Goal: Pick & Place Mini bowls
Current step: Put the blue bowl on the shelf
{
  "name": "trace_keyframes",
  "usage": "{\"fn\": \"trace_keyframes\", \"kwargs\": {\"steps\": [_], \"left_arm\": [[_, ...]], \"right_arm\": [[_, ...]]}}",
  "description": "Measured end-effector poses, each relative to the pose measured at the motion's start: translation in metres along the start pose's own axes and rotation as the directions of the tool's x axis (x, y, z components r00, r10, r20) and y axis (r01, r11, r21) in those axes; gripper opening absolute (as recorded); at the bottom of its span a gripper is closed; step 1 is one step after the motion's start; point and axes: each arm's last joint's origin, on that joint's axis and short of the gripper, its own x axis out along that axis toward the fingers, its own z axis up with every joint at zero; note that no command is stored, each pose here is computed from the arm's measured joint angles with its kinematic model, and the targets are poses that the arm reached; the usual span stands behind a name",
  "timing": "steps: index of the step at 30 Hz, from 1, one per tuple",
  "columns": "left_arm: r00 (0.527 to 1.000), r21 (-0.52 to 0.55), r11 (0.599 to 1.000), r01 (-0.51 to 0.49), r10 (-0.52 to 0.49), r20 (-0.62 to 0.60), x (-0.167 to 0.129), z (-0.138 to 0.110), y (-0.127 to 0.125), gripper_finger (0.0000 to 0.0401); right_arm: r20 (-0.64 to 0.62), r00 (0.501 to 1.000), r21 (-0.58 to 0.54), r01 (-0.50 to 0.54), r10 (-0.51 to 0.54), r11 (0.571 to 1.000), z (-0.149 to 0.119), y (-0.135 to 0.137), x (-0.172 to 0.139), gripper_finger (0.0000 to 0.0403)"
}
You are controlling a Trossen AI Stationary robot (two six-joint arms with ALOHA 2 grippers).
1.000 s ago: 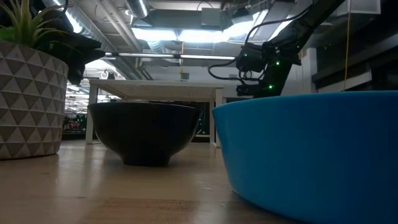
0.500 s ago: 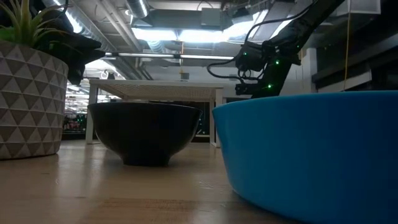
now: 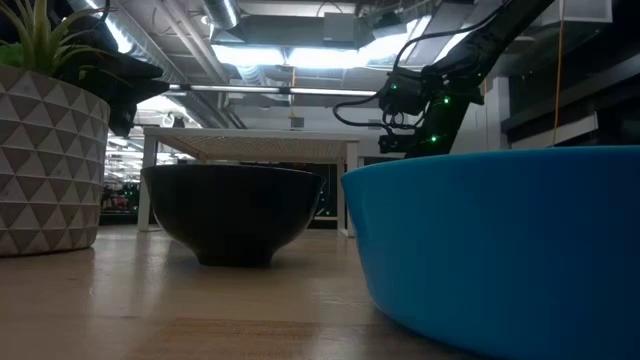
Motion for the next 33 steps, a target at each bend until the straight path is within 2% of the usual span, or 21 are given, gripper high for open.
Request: {"fn": "trace_keyframes", "kwargs": {"steps": [2,13,28,33], "left_arm": [[1.000,0.000,1.000,0.000,0.000,0.000,0.000,0.000,0.000,0.0100],[1.000,0.000,1.000,0.000,0.000,0.000,0.000,0.000,0.000,0.0100],[1.000,0.000,1.000,0.000,0.000,0.000,0.000,0.000,0.000,0.0100],[1.000,0.000,1.000,0.000,0.000,0.000,0.000,0.000,0.000,0.0100]], "right_arm": [[-0.003,1.000,-0.006,-0.009,0.009,1.000,0.000,0.000,0.000,0.0009],[-0.020,0.998,0.019,-0.066,0.066,0.998,-0.003,0.000,-0.007,0.0006],[0.080,0.996,0.086,-0.054,0.047,0.995,-0.006,-0.015,-0.064,0.0002],[0.109,0.994,0.088,0.013,-0.023,0.996,-0.010,-0.022,-0.086,0.0002]]}}
